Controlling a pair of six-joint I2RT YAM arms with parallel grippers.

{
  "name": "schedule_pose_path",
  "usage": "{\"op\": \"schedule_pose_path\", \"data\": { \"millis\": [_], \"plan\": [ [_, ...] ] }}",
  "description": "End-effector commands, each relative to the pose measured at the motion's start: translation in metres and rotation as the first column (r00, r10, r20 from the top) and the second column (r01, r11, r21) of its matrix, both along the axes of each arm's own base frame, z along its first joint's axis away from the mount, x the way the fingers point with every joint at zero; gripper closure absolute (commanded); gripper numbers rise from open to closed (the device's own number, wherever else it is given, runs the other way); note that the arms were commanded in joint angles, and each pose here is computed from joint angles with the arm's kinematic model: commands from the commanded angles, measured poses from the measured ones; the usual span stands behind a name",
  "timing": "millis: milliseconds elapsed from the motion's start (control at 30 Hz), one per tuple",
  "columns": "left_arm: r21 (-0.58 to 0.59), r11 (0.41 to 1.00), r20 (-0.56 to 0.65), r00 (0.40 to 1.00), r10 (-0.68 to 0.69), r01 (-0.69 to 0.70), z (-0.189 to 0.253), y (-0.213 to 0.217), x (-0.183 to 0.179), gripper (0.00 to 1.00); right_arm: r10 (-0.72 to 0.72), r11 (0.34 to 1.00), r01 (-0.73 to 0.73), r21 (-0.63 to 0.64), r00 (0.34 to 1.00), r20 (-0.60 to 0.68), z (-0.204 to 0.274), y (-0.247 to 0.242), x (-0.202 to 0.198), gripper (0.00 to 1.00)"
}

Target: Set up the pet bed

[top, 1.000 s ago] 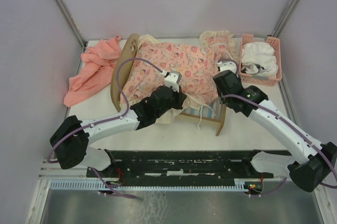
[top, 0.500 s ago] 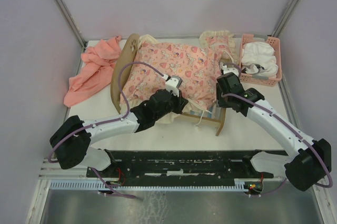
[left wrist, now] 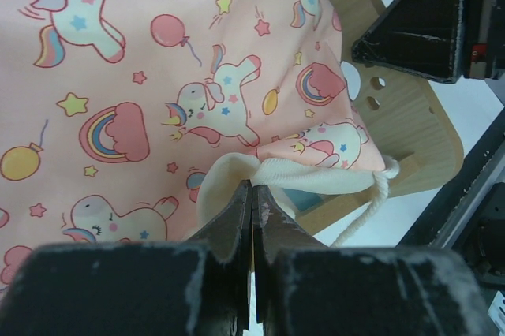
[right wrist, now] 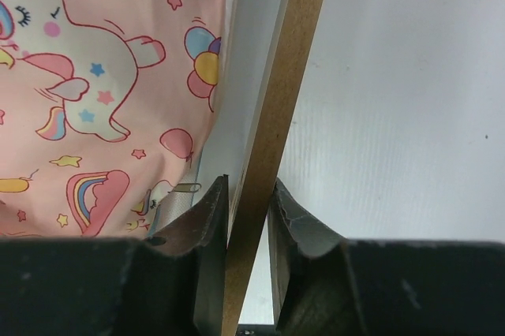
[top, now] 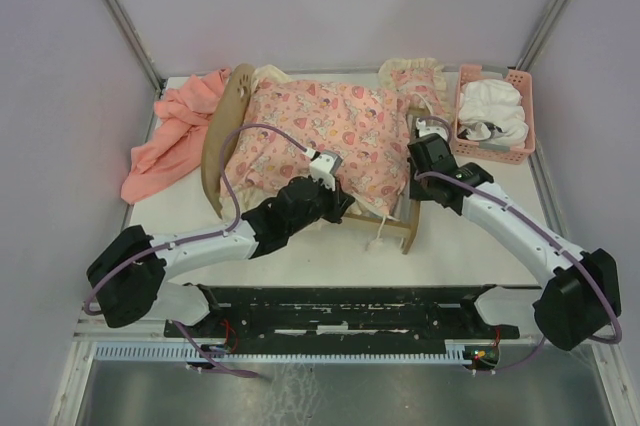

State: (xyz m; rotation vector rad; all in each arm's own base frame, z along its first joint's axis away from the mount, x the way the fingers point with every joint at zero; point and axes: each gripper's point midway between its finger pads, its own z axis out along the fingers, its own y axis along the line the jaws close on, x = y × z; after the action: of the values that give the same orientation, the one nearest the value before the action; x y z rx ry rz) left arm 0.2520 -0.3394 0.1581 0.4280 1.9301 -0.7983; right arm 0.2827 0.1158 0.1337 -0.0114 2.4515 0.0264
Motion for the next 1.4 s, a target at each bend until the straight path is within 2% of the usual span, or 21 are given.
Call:
{"op": "schedule_pose_path", "data": {
  "millis": [0, 133, 233, 300, 400, 533, 733, 900, 1033, 1133, 1233, 1367],
  "plan": [
    [-0.025, 0.999, 0.081, 0.996, 0.042, -0.04, 0.021, 0.006, 0.008, 0.97, 0.234, 0.957, -0.247, 0.154, 0.967, 0.098, 0.027, 0.072, 0.024, 0.83],
    [0.029, 0.993, 0.104, 0.988, 0.111, -0.114, 0.013, 0.016, 0.02, 0.97, 0.251, 0.954, -0.269, 0.134, 0.958, 0.139, 0.035, 0.084, 0.048, 0.81],
    [0.076, 0.985, 0.112, 0.983, 0.146, -0.155, 0.006, 0.02, 0.028, 0.97, 0.27, 0.957, -0.284, 0.063, 0.948, 0.17, 0.037, 0.082, 0.066, 0.78],
    [0.086, 0.983, 0.112, 0.982, 0.149, -0.159, 0.004, 0.019, 0.03, 0.97, 0.276, 0.96, -0.28, 0.0, 0.944, 0.181, 0.04, 0.075, 0.073, 0.72],
    [0.085, 0.983, 0.104, 0.983, 0.154, -0.163, 0.005, 0.016, 0.032, 0.96, 0.221, 0.975, -0.216, -0.048, 0.964, 0.15, 0.045, 0.055, 0.064, 0.58],
    [0.089, 0.981, 0.092, 0.982, 0.167, -0.175, 0.004, 0.016, 0.034, 0.96, 0.094, 0.995, -0.09, -0.043, 0.989, 0.113, 0.044, 0.027, 0.025, 0.5],
    [0.076, 0.982, 0.066, 0.983, 0.17, -0.175, 0.002, 0.015, 0.033, 0.95, 0.038, 0.999, -0.039, 0.007, 0.991, 0.13, 0.027, 0.023, -0.033, 0.5],
    [0.044, 0.987, 0.027, 0.988, 0.152, -0.153, 0.0, 0.01, 0.03, 0.95, 0.021, 0.997, -0.035, 0.069, 0.981, 0.191, 0.013, 0.036, -0.056, 0.5],
    [0.016, 0.989, -0.007, 0.99, 0.144, -0.144, -0.002, 0.008, 0.029, 0.95, 0.02, 0.995, -0.045, 0.088, 0.963, 0.268, 0.0, 0.058, -0.064, 0.49],
    [-0.006, 0.989, -0.027, 0.988, 0.15, -0.15, -0.003, 0.009, 0.029, 0.94, 0.019, 0.998, -0.037, 0.052, 0.946, 0.324, -0.01, 0.066, -0.063, 0.52],
    [-0.015, 0.988, -0.044, 0.987, 0.154, -0.155, -0.007, 0.01, 0.029, 0.94, 0.021, 0.998, -0.039, 0.045, 0.939, 0.342, -0.025, 0.076, -0.057, 0.57],
    [-0.028, 0.987, -0.051, 0.986, 0.157, -0.159, -0.007, 0.011, 0.03, 0.94, 0.016, 0.999, -0.033, 0.042, 0.937, 0.35, -0.041, 0.083, -0.051, 0.59]
  ]
}}
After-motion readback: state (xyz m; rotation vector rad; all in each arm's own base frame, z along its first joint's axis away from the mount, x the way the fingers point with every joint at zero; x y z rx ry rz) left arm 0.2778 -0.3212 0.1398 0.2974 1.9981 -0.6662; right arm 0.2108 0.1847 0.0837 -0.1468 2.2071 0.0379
